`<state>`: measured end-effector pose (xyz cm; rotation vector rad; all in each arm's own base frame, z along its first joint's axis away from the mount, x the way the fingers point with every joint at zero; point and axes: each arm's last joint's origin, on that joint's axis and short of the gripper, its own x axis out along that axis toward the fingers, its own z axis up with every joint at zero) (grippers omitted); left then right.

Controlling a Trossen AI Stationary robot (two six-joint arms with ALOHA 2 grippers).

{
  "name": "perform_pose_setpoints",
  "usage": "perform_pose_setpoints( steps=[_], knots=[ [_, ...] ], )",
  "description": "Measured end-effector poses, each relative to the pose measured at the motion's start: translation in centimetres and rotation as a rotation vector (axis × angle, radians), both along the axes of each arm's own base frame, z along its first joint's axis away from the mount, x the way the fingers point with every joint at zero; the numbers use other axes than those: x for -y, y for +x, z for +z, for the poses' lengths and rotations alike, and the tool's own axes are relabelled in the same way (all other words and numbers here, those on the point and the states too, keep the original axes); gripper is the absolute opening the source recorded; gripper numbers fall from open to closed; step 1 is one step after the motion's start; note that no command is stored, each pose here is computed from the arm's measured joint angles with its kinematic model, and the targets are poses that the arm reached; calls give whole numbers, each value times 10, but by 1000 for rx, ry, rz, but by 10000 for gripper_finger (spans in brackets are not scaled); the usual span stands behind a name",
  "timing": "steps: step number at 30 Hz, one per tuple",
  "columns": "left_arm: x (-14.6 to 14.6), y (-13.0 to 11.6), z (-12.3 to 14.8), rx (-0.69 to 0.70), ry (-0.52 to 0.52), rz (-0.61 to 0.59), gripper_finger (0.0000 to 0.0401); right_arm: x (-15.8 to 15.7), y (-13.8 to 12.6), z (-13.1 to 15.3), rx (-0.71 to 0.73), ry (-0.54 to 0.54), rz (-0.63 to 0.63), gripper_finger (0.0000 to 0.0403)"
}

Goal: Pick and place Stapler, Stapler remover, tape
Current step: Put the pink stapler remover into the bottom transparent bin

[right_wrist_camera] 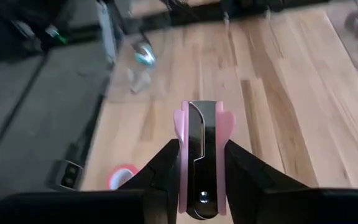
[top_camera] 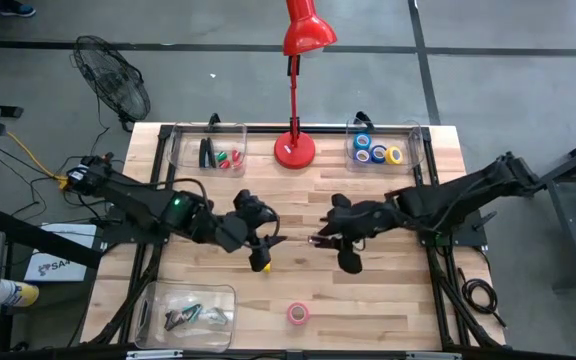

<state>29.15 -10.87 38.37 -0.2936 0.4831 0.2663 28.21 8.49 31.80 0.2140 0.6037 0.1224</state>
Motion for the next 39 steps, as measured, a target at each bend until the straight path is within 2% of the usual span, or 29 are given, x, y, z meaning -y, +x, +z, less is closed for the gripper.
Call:
perform_pose_setpoints(
  steps=[4,11,16,23,28,32,39],
  knots=[
    [-6,4,4,48,16,34,240,8,-9,14,48,25,3,83],
    [-20,9,6,66,21,91,240,12,-14,20,70,16,50,83],
    [-21,10,6,74,-18,84,240,11,-14,20,77,5,85,83],
    [-18,11,6,67,-55,25,240,15,-7,27,180,-17,106,83],
    [-16,16,15,151,-20,-39,240,18,5,29,262,-8,140,83],
    [-13,23,13,175,19,-68,240,19,5,31,280,-32,121,83],
    [-6,38,2,169,4,-103,240,19,5,32,291,-35,149,83]
  ],
)
